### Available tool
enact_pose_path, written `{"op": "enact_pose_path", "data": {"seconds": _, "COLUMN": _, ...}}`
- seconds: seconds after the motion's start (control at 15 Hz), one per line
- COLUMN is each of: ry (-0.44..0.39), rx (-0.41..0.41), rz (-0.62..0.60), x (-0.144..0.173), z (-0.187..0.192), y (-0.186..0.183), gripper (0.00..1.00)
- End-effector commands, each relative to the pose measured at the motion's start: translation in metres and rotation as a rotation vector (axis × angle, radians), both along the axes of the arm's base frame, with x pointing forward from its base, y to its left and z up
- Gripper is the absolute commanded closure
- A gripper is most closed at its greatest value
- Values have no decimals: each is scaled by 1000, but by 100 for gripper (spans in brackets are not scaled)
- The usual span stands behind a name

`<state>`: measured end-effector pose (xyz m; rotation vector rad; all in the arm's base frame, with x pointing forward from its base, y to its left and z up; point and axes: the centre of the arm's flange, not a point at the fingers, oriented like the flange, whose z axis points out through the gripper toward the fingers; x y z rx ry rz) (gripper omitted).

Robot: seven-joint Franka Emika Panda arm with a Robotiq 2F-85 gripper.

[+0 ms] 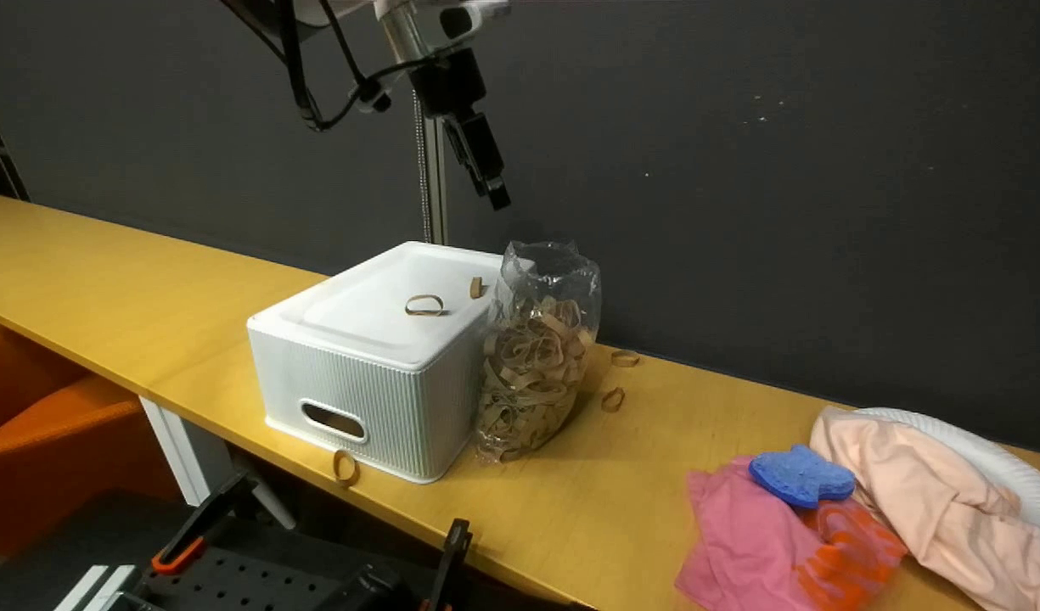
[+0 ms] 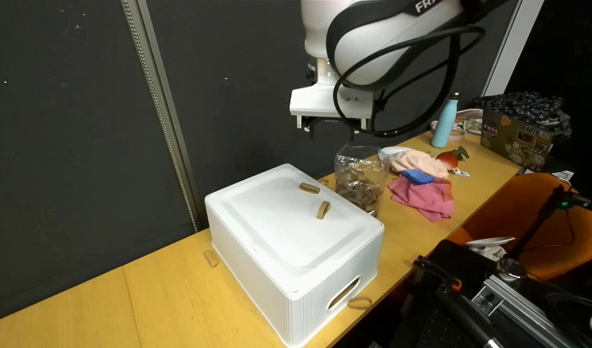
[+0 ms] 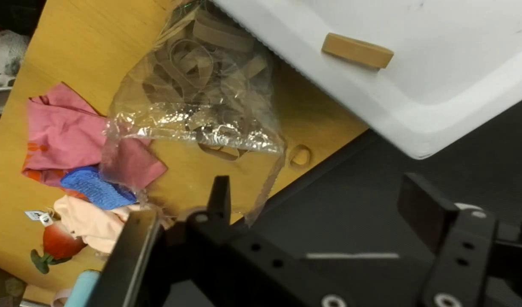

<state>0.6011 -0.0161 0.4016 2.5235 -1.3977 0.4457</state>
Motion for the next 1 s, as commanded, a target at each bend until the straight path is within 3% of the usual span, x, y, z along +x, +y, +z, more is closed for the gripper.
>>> {"op": "enact_pose_path", "data": {"seconds": 0.0, "ry": 38, "rx": 9, "rz": 33, "x": 32, "z": -26, "y": 1, "gripper": 0}}
{"op": "enact_pose_path", "data": {"seconds": 0.53, "ry": 107, "rx": 23, "rz": 118, "x": 60, "z": -76, "y": 33, "gripper": 0}}
{"op": "enact_pose_path", "data": {"seconds": 0.93, "ry": 147, "rx": 58, "rz": 132, "x": 57, "z": -110, "y": 47, "gripper": 0}}
